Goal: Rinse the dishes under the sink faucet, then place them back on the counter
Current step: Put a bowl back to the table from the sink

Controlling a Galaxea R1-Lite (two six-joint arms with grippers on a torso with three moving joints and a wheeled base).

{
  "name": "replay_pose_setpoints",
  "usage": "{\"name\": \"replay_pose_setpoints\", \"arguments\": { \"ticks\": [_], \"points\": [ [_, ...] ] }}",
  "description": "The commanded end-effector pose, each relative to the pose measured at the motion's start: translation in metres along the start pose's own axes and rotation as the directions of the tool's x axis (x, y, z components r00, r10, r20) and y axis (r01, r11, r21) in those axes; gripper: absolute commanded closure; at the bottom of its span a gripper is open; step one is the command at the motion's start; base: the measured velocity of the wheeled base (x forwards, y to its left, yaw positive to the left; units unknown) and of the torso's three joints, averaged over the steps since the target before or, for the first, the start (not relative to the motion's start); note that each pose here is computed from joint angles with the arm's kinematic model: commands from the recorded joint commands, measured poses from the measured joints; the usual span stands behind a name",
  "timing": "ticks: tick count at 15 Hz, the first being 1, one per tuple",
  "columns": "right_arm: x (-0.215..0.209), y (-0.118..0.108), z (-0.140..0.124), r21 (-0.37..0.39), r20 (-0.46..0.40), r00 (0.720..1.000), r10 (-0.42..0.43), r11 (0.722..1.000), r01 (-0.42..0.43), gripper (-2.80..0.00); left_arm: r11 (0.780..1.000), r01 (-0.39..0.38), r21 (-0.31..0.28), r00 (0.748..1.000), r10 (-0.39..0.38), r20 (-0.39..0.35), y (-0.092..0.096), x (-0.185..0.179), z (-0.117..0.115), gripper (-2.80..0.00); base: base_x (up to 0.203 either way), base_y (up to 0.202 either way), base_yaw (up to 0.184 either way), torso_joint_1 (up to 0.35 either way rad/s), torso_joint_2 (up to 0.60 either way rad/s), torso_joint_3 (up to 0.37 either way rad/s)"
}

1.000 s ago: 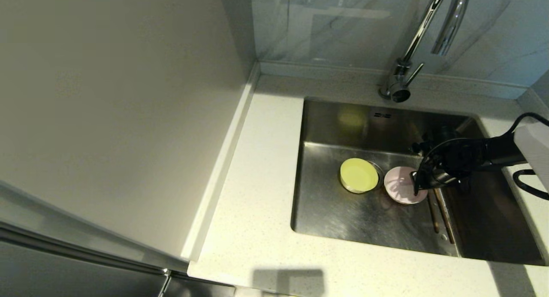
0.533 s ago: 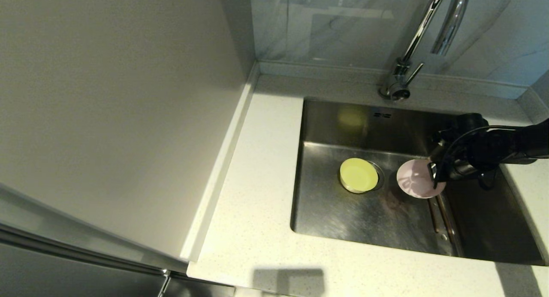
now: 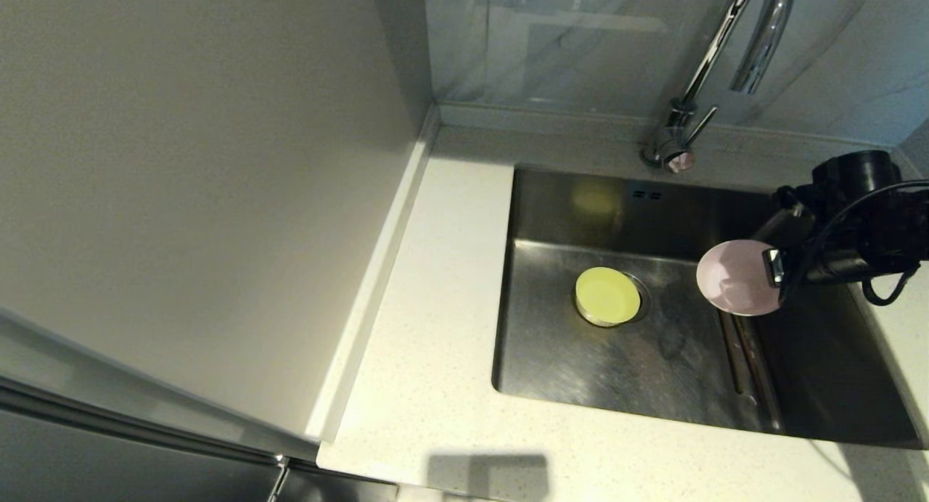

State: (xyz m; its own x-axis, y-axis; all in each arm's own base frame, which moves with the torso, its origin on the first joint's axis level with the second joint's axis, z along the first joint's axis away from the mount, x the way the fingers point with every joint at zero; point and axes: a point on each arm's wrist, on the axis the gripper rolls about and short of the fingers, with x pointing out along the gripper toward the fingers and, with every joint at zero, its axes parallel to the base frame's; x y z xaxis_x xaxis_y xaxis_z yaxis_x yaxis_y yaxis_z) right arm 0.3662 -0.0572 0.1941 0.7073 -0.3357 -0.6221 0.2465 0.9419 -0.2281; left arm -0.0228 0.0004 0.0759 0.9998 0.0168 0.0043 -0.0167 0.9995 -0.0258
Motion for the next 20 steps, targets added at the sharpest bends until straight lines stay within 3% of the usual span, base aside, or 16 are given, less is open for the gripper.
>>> {"name": "replay_pose_setpoints", "arguments": {
  "ticks": [1, 4, 9, 16, 20],
  "points": [
    [-0.031, -0.009, 0.015, 0.027, 0.128, 0.992, -0.017, 1.000, 0.014, 0.00, 1.000, 0.000, 0.000, 1.000, 0.000, 0.003, 0.000, 0.000, 0.000, 0.00, 0.000, 0.000, 0.000, 0.000, 0.00, 0.000],
    [-0.048, -0.015, 0.031, 0.028, 0.306, 0.951, -0.050, 0.999, 0.043, 0.00, 1.000, 0.000, 0.000, 1.000, 0.000, 0.003, 0.000, 0.000, 0.000, 0.00, 0.000, 0.000, 0.000, 0.000, 0.00, 0.000],
    [-0.067, -0.026, 0.040, 0.059, 0.539, 0.834, -0.118, 0.993, 0.102, 0.00, 1.000, 0.000, 0.000, 1.000, 0.000, 0.003, 0.000, 0.000, 0.000, 0.00, 0.000, 0.000, 0.000, 0.000, 0.00, 0.000],
    [-0.071, -0.056, 0.036, 0.149, 0.621, 0.752, -0.224, 0.975, 0.167, 0.00, 1.000, 0.000, 0.000, 1.000, 0.000, 0.003, 0.000, 0.000, 0.000, 0.00, 0.000, 0.000, 0.000, 0.000, 0.00, 0.000],
    [-0.086, -0.062, 0.038, 0.243, 0.716, 0.644, -0.269, 0.961, 0.131, 0.00, 1.000, 0.000, 0.000, 1.000, 0.000, 0.003, 0.000, 0.000, 0.000, 0.00, 0.000, 0.000, 0.000, 0.000, 0.00, 0.000]
  ]
}}
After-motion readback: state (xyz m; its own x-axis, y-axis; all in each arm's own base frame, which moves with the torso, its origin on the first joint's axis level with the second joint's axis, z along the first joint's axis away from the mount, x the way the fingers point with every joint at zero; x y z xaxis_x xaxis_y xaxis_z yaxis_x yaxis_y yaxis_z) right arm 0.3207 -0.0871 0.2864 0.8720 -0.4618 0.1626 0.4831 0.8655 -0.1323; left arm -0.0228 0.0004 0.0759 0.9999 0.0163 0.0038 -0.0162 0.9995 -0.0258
